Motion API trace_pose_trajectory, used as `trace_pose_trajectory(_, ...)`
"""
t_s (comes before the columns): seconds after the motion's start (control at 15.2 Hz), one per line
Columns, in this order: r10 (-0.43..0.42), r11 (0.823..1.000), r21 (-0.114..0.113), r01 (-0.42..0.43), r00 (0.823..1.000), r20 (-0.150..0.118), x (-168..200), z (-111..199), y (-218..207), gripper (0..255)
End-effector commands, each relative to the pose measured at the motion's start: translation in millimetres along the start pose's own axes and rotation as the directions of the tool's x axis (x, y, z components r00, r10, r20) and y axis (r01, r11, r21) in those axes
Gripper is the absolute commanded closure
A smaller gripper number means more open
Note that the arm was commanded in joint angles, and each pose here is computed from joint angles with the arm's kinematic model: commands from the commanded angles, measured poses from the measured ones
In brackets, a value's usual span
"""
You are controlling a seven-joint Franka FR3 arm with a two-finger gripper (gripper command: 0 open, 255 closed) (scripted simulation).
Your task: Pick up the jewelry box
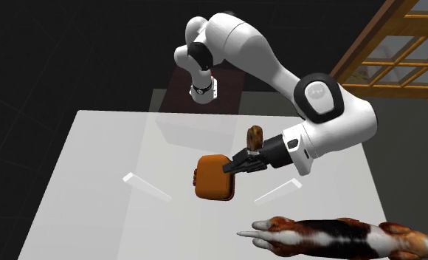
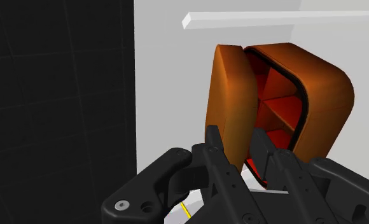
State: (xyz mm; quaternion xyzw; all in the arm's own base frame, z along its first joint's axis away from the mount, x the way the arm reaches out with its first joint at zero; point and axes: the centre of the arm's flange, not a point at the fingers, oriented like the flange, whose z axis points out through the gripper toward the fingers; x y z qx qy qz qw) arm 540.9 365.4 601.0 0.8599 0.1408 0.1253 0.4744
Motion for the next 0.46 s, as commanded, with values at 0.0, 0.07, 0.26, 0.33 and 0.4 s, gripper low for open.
trace_pose_trajectory(0.0,0.001,1.0,0.0,-0.001,1.0,0.0,0,-6,11,255)
trace_pose_trajectory(0.07,0.001,1.0,0.0,-0.001,1.0,0.0,0,-8,16,255)
trace_pose_trajectory(0.26,0.001,1.0,0.0,-0.001,1.0,0.0,1,-16,29,255)
trace_pose_trajectory(0.33,0.001,1.0,0.0,-0.001,1.0,0.0,1,-17,30,255)
trace_pose_trajectory(0.4,0.001,1.0,0.0,-0.001,1.0,0.0,1,-17,30,255)
